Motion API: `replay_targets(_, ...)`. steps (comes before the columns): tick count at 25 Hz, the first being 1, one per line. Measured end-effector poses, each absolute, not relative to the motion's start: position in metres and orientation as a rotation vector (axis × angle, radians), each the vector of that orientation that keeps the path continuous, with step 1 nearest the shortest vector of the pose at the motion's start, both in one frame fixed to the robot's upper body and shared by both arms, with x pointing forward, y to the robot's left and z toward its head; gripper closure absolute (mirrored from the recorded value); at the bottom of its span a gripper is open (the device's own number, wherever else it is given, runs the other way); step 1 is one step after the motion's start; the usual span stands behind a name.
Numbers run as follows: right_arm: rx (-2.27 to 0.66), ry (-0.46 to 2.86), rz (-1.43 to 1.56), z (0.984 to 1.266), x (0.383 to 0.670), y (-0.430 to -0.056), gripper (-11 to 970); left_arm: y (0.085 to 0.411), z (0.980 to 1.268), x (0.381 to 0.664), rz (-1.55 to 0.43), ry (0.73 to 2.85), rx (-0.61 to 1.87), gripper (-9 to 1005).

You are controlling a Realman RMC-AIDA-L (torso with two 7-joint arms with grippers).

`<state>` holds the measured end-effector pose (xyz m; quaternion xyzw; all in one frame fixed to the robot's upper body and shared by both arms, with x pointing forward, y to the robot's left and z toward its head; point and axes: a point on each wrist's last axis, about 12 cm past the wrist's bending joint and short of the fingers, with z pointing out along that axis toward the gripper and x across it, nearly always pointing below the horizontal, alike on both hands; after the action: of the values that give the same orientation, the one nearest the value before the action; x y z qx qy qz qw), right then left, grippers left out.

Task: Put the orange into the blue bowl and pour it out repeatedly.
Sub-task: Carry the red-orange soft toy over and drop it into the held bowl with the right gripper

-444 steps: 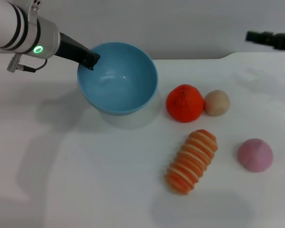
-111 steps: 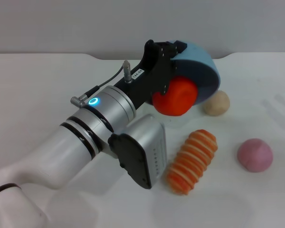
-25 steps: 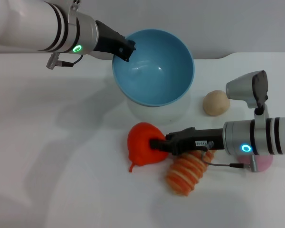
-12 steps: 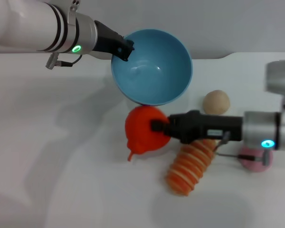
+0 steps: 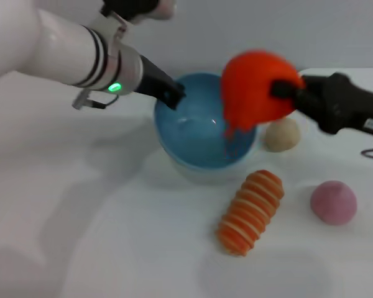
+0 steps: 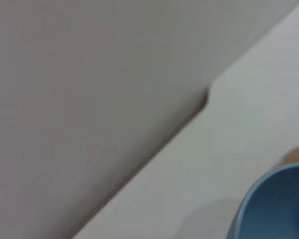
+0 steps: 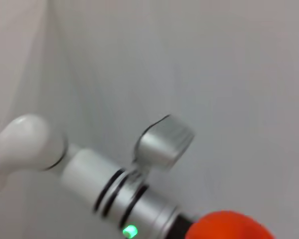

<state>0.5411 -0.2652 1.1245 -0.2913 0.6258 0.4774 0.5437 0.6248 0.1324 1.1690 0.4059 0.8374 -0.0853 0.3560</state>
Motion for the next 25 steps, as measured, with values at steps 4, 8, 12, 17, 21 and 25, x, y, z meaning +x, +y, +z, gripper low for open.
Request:
replay_targets(4,-0.628,1.507,1.13,1.119,0.544,-0.269,932,0.124,1.168,0.621,-0.22,2.151,1.091,996)
replay_targets(8,-0.604,1.552,1.135,1.111,0.548,-0.264,909,0.123,1.17,0.622,-0.218,2.137,1.09,996)
replay_targets(12,-0.566,1.602,1.141,1.107,0.556,-0.258,886,0.125,1.169,0.624,-0.211,2.125,1.078,997)
replay_targets(17,-0.549,1.622,1.137,1.106,0.559,-0.258,798,0.126,1.168,0.623,-0.203,2.122,1.093,997)
replay_targets(21,-0.544,1.634,1.132,1.105,0.56,-0.259,696,0.127,1.167,0.624,-0.196,2.115,1.095,997)
replay_targets(25,-0.458,1.614,1.091,1.106,0.556,-0.278,561,0.129,1.169,0.628,-0.163,2.059,1.09,996)
